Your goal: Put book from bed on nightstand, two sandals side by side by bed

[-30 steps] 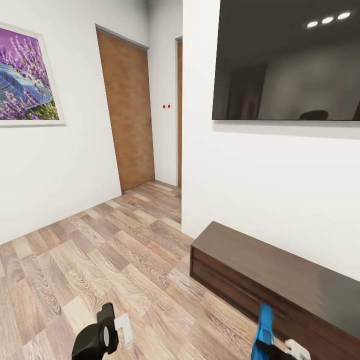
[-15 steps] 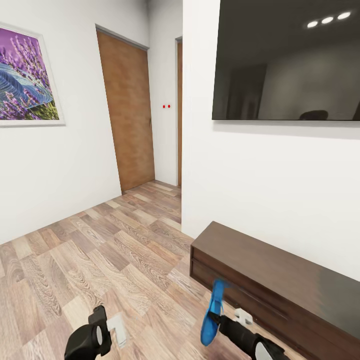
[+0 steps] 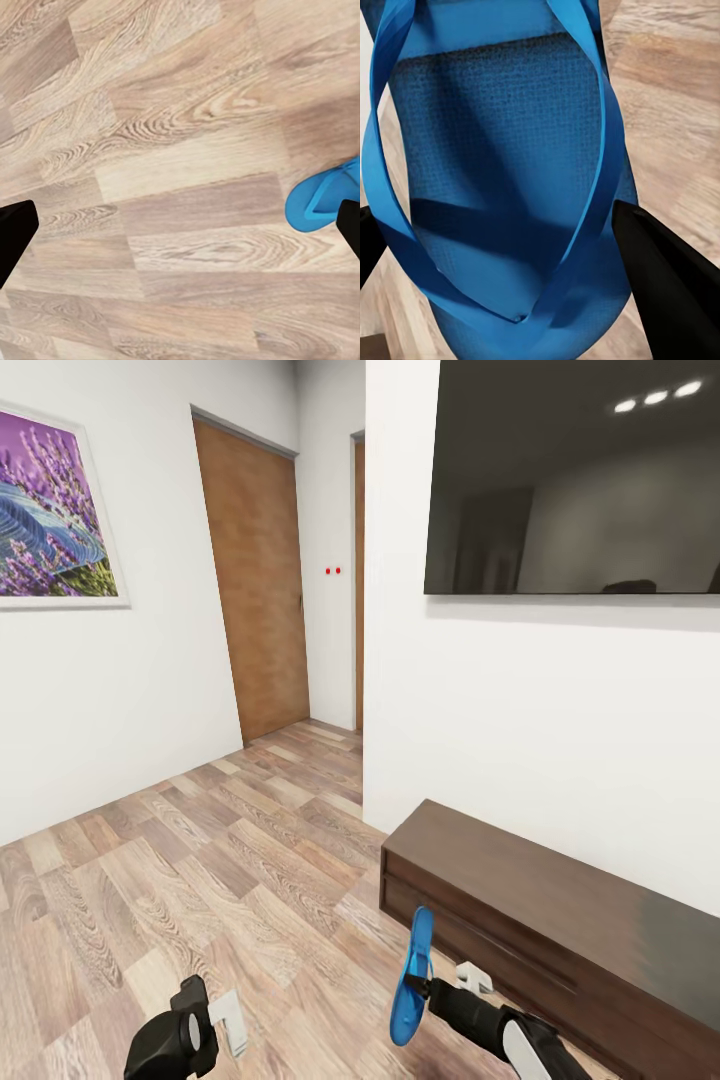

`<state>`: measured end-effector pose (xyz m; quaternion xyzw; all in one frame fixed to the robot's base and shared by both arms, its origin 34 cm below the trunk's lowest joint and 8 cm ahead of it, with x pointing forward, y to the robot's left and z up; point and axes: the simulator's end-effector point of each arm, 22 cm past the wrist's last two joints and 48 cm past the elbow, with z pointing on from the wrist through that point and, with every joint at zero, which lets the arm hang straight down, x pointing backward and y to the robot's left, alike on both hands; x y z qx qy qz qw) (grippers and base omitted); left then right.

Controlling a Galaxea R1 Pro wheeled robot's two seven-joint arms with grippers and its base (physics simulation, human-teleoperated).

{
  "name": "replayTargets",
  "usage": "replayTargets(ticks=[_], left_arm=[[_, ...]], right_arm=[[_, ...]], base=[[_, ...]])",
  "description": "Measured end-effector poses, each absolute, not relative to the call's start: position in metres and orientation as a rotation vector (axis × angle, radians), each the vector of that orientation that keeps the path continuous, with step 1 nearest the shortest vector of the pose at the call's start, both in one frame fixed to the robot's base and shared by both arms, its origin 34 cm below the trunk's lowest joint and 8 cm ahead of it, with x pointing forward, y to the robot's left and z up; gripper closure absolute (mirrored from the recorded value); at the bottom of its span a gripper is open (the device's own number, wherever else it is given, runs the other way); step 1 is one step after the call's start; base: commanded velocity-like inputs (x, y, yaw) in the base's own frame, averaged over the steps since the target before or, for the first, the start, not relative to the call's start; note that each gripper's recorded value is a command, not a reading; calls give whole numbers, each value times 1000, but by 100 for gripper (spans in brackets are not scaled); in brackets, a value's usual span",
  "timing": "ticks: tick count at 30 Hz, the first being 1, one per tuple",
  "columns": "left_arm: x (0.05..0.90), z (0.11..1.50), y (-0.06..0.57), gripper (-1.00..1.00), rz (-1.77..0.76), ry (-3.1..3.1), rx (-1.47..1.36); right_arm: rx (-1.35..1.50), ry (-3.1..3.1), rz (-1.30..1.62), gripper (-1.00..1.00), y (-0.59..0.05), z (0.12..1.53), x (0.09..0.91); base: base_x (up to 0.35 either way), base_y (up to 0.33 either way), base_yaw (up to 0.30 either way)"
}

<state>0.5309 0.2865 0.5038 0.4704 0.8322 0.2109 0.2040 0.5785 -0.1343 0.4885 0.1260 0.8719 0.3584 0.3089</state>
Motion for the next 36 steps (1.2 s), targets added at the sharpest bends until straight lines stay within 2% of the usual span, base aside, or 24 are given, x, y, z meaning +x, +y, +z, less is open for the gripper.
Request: replayTargets(ticks=[36], left_arm=[[516, 429, 288, -100, 596, 2315, 1305]], right_arm=[[324, 2311, 943, 100, -133, 409, 560]], base=[[0, 0, 0]])
